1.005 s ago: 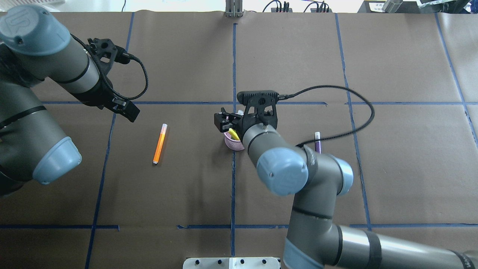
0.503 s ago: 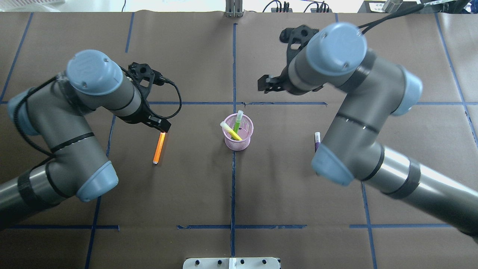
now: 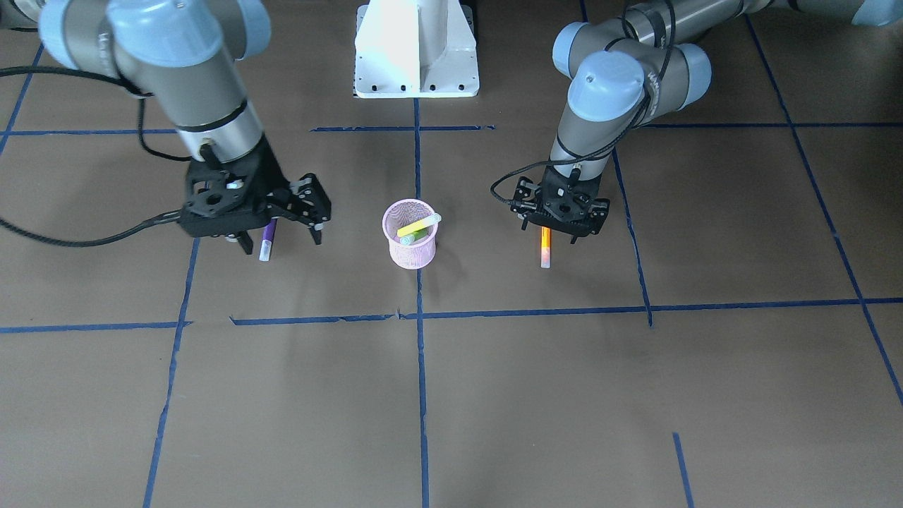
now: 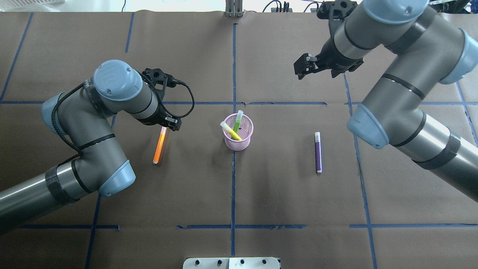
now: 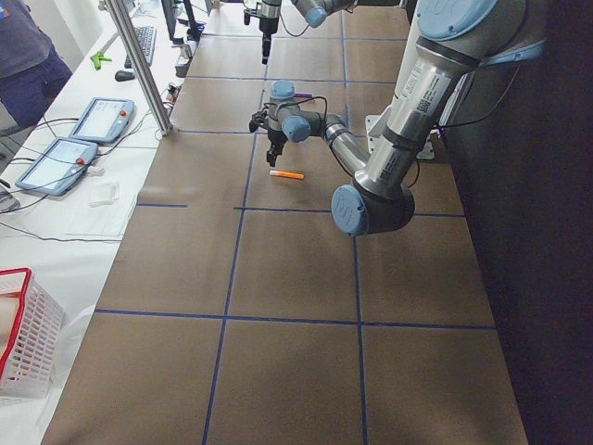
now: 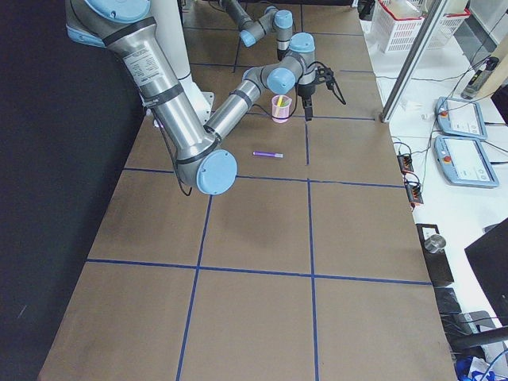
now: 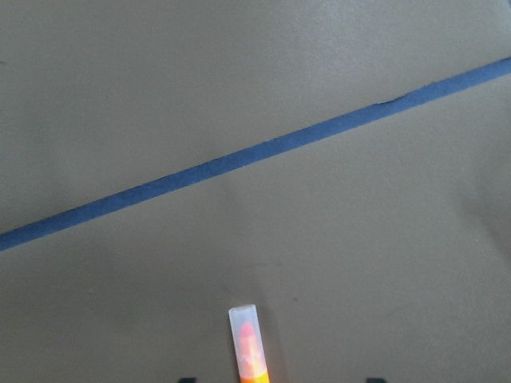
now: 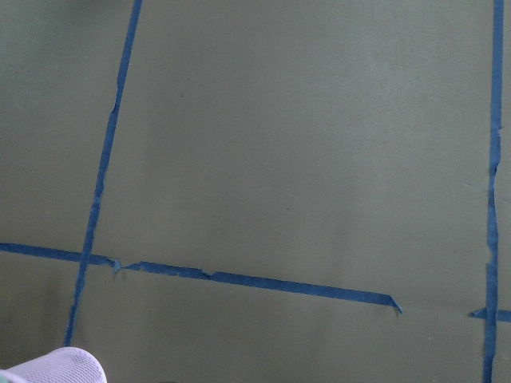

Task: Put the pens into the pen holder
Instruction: 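Raise the right gripper from the cup while the left descends to the orange marker, then grasp the orange marker with the left gripper and lift it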

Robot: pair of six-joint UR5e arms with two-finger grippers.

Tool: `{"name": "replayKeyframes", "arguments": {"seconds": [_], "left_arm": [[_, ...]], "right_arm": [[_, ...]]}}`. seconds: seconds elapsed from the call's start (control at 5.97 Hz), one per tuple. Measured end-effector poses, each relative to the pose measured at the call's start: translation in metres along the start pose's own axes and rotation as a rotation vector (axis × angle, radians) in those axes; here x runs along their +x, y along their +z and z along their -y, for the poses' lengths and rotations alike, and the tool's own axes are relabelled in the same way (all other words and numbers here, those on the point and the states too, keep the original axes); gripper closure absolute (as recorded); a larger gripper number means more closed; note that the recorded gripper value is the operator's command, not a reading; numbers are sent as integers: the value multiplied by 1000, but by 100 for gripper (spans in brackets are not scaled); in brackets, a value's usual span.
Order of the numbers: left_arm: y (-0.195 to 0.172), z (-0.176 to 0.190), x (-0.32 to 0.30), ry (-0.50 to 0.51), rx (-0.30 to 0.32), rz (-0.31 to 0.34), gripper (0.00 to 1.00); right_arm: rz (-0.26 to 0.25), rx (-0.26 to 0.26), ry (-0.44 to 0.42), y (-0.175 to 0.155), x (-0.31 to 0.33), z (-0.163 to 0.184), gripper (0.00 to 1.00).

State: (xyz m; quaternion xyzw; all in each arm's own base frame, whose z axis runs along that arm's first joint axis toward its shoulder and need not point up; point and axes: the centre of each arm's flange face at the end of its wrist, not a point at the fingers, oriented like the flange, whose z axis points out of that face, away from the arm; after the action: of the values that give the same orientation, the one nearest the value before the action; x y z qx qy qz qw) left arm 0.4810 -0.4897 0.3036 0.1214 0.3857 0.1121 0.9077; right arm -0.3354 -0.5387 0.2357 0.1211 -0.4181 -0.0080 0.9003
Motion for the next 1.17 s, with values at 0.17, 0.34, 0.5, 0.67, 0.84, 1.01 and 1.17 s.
{"name": "replayKeyframes", "arguments": {"seconds": [0.17,0.34,0.5,0.67,0.84,1.01,1.17], "left_arm": [[9,1,-3,-11,-11,11,41],[18,0,-6,-36,-25,23,41],[27,-1,-8,-64,-39,34,42],[34,-3,-8,-75,-50,40,47],[38,-6,-7,-77,-59,43,48],[42,-8,-5,-76,-66,45,54],[45,-10,-4,-74,-72,46,69]], "right_arm": [[4,-3,-10,-4,12,-3,1],[9,-4,-14,-8,17,-5,1],[12,-6,-15,-10,19,-5,1],[13,-6,-16,-11,20,-6,1],[13,-5,-16,-12,20,-7,1],[13,-5,-16,-12,21,-7,1],[13,-4,-16,-13,21,-8,1]]}}
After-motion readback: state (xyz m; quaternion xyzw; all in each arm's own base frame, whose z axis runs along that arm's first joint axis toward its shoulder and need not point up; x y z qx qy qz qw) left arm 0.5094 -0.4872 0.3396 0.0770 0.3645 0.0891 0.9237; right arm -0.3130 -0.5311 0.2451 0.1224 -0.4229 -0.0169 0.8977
